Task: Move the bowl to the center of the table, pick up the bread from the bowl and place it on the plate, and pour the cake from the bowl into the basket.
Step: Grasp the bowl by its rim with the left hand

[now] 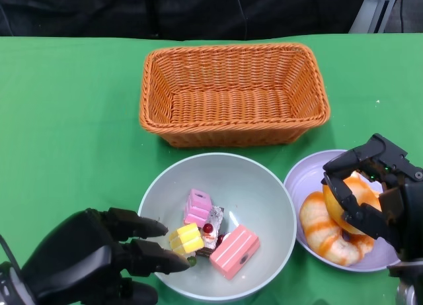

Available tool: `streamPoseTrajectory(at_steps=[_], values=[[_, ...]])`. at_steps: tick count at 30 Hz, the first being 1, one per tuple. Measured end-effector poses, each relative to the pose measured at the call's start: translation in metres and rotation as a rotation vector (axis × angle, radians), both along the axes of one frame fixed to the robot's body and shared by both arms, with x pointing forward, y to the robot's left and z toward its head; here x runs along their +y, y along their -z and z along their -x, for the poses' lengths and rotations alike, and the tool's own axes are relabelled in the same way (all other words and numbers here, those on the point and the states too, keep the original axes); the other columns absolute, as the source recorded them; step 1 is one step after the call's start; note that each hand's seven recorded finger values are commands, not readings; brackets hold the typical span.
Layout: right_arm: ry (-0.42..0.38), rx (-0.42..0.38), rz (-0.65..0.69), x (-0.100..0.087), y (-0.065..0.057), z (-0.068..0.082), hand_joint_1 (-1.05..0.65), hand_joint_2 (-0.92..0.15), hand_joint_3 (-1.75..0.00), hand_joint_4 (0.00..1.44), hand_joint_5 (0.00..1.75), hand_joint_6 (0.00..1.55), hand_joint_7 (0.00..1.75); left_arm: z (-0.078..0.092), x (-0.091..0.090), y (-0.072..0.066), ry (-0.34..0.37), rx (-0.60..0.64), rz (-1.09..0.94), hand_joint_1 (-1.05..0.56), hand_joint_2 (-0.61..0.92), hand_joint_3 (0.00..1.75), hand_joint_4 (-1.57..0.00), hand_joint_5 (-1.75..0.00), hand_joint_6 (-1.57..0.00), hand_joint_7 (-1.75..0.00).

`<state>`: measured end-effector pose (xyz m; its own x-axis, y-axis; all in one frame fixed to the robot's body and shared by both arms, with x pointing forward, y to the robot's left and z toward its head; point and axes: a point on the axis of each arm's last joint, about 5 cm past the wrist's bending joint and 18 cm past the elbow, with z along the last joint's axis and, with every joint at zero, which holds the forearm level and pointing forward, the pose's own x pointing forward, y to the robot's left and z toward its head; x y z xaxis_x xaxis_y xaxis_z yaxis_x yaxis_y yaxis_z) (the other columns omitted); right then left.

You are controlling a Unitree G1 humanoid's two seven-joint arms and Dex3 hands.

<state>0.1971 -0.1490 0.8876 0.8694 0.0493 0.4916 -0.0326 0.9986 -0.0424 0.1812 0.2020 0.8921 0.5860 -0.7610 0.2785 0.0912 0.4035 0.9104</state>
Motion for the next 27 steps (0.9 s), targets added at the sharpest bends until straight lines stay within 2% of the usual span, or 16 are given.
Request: streamPoseTrajectory(at_steps=[9,22,27], values=[[0.002,-0.001,-0.003,0.000,0.000,0.000,-0.14,-0.75,-0.52,0.65,1.41,0.64,1.23,0.002,-0.006,0.005,-0.025,0.002,-0.044,-0.44,0.92,0.10,-0.85,-0.02,-0.88,0.00],[0.008,-0.019,-0.035,0.004,-0.002,0.003,-0.12,-0.74,-0.55,0.66,1.41,0.65,1.24,0.019,-0.019,0.003,-0.193,-0.027,-0.132,-0.42,0.92,0.12,-0.80,0.00,-0.82,0.00],[0.003,-0.028,-0.059,0.007,-0.003,0.005,-0.13,-0.73,-0.59,0.66,1.42,0.64,1.25,0.022,-0.024,0.001,-0.222,-0.030,-0.128,-0.42,0.92,0.12,-0.80,0.00,-0.83,0.00]])
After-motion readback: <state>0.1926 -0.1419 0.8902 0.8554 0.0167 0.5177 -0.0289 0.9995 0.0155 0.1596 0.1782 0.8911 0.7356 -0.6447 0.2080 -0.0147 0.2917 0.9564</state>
